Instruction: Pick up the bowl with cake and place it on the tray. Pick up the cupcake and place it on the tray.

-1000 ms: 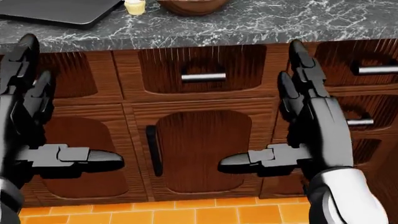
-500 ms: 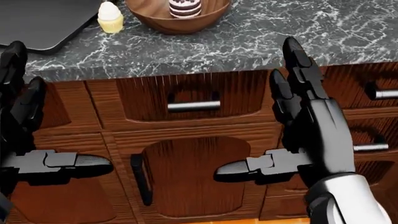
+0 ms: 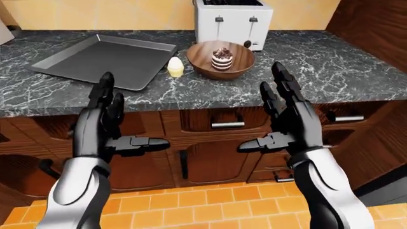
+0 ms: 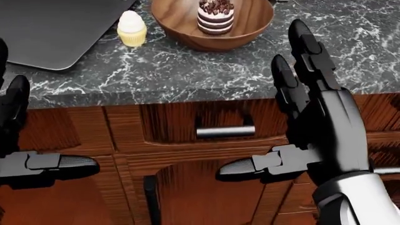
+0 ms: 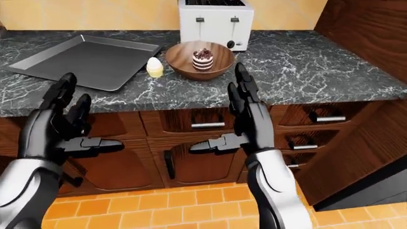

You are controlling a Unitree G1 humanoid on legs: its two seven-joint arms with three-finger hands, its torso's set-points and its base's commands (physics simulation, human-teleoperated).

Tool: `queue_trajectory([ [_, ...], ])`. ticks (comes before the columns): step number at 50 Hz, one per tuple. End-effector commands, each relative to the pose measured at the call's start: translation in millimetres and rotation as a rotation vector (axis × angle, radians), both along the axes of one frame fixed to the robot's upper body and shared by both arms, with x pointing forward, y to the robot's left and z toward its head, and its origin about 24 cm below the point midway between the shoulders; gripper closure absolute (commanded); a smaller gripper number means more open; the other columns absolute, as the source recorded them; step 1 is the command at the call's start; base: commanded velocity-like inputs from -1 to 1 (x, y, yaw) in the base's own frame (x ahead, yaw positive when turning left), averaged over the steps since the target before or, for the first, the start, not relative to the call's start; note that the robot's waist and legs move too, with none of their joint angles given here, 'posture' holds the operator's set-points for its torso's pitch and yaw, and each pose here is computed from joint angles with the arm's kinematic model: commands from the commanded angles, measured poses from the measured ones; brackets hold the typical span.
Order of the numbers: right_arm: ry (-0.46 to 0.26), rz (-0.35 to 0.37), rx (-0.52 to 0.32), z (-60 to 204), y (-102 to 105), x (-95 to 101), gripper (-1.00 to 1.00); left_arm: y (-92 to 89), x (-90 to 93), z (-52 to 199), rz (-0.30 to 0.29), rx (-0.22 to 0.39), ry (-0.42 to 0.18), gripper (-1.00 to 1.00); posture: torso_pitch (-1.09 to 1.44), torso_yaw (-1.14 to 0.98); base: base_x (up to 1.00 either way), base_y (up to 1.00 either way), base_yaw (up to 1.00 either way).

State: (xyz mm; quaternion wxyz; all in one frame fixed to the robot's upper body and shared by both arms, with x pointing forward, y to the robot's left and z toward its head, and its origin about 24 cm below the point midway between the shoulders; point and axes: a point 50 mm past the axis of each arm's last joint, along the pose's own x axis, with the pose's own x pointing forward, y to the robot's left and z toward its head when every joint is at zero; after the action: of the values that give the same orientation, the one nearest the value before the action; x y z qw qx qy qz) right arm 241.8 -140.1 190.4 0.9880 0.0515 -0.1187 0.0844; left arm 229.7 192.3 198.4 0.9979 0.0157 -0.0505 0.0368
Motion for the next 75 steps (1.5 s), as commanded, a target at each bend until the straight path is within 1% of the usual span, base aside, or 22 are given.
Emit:
queue_trajectory([
  [1, -0.076, -0.013, 0.0, 12.0, -1.9, -3.7, -1.0, -4.1, -2.9, 12.0, -0.02, 0.012, -0.077, -1.0, 0.0, 0.0, 0.0, 0.0, 0.0],
  [5, -0.068, -0.018, 0.009, 10.3, -2.7, -4.4, -1.0, -5.9, -1.5, 9.0, -0.025, 0.012, -0.072, -1.0, 0.0, 0.0, 0.0, 0.0, 0.72],
  [9, -0.072, -0.04, 0.023, 11.8, -6.8, -3.4, -1.0, -5.6, -2.1, 11.7, -0.026, 0.01, -0.075, -1.0, 0.0, 0.0, 0.0, 0.13, 0.28],
  [13, -0.088, -0.048, 0.038, 16.9, -10.0, -4.9, -1.0, -6.8, -1.7, 14.0, -0.029, 0.014, -0.078, -1.0, 0.0, 0.0, 0.0, 0.01, 0.0],
  [15, -0.095, -0.051, 0.032, 18.8, -10.2, -5.5, -1.0, -6.3, -1.4, 15.9, -0.029, 0.015, -0.08, -1.0, 0.0, 0.0, 0.0, 0.0, 0.0],
  [21, -0.103, -0.031, 0.018, 18.9, -7.2, -7.8, -1.0, -5.7, -2.1, 18.4, -0.026, 0.017, -0.084, -1.0, 0.0, 0.0, 0.37, 0.0, 0.0],
  [32, -0.107, -0.024, 0.024, 19.2, -6.1, -9.5, -1.0, -5.2, -2.8, 17.2, -0.026, 0.016, -0.084, -1.0, 0.0, 0.0, 0.56, 0.0, 0.0],
  [46, -0.125, -0.026, 0.037, 25.8, -9.1, -12.9, -1.0, -5.4, -3.5, 21.1, -0.026, 0.018, -0.09, -1.0, 0.0, 0.0, 0.21, 0.0, 0.0],
  [48, -0.133, -0.026, 0.049, 30.9, -9.8, -14.9, -1.0, -5.5, -4.4, 23.0, -0.026, 0.022, -0.091, -1.0, 0.0, 0.0, 0.0, 0.0, 0.0],
  [58, -0.128, -0.036, 0.043, 29.6, -11.5, -15.3, -1.0, -3.7, -4.2, 19.0, -0.022, 0.02, -0.088, -1.0, 0.0, 0.0, 0.12, 0.0, 0.0],
  [59, -0.152, -0.031, 0.054, 36.3, -12.2, -20.4, -1.0, -3.1, -6.8, 20.9, -0.02, 0.019, -0.092, -1.0, 0.0, 0.0, 0.0, 0.0, 0.0],
  [60, -0.158, -0.03, 0.055, 37.6, -12.8, -20.9, -1.0, -3.0, -7.3, 21.5, -0.019, 0.019, -0.092, -1.0, 0.0, 0.0, 0.0, 0.0, 0.0],
  [65, -0.206, -0.066, -0.002, 46.5, -15.4, -23.7, -1.0, -2.6, -6.6, 21.8, -0.019, 0.019, -0.095, -1.0, 0.0, 0.0, 0.0, 0.0, 0.0],
  [68, -0.219, -0.079, -0.025, 48.9, -15.9, -24.5, -1.0, -3.0, -6.3, 21.6, -0.021, 0.019, -0.095, -1.0, 0.0, 0.0, 0.0, 0.0, 0.0],
  [69, -0.245, -0.107, -0.071, 53.3, -16.9, -23.0, -1.0, -3.1, -8.1, 22.8, -0.02, 0.018, -0.096, -1.0, 0.0, 0.0, 0.0, 0.0, 0.0],
  [70, -0.246, -0.108, -0.073, 53.5, -16.9, -22.9, -1.0, -3.1, -8.2, 22.9, -0.02, 0.018, -0.096, -1.0, 0.0, 0.0, 0.0, 0.0, 0.0],
  [71, -0.262, -0.127, -0.109, 57.3, -16.7, -21.5, -1.0, -3.0, -8.4, 22.9, -0.019, 0.018, -0.097, -1.0, 0.0, 0.0, 0.0, 0.0, 0.0],
  [75, -0.291, -0.17, -0.177, 61.2, -17.2, -14.5, -1.0, -3.4, -8.0, 20.6, -0.019, 0.016, -0.094, -1.0, 0.0, 0.0, 0.0, 0.0, 0.0],
])
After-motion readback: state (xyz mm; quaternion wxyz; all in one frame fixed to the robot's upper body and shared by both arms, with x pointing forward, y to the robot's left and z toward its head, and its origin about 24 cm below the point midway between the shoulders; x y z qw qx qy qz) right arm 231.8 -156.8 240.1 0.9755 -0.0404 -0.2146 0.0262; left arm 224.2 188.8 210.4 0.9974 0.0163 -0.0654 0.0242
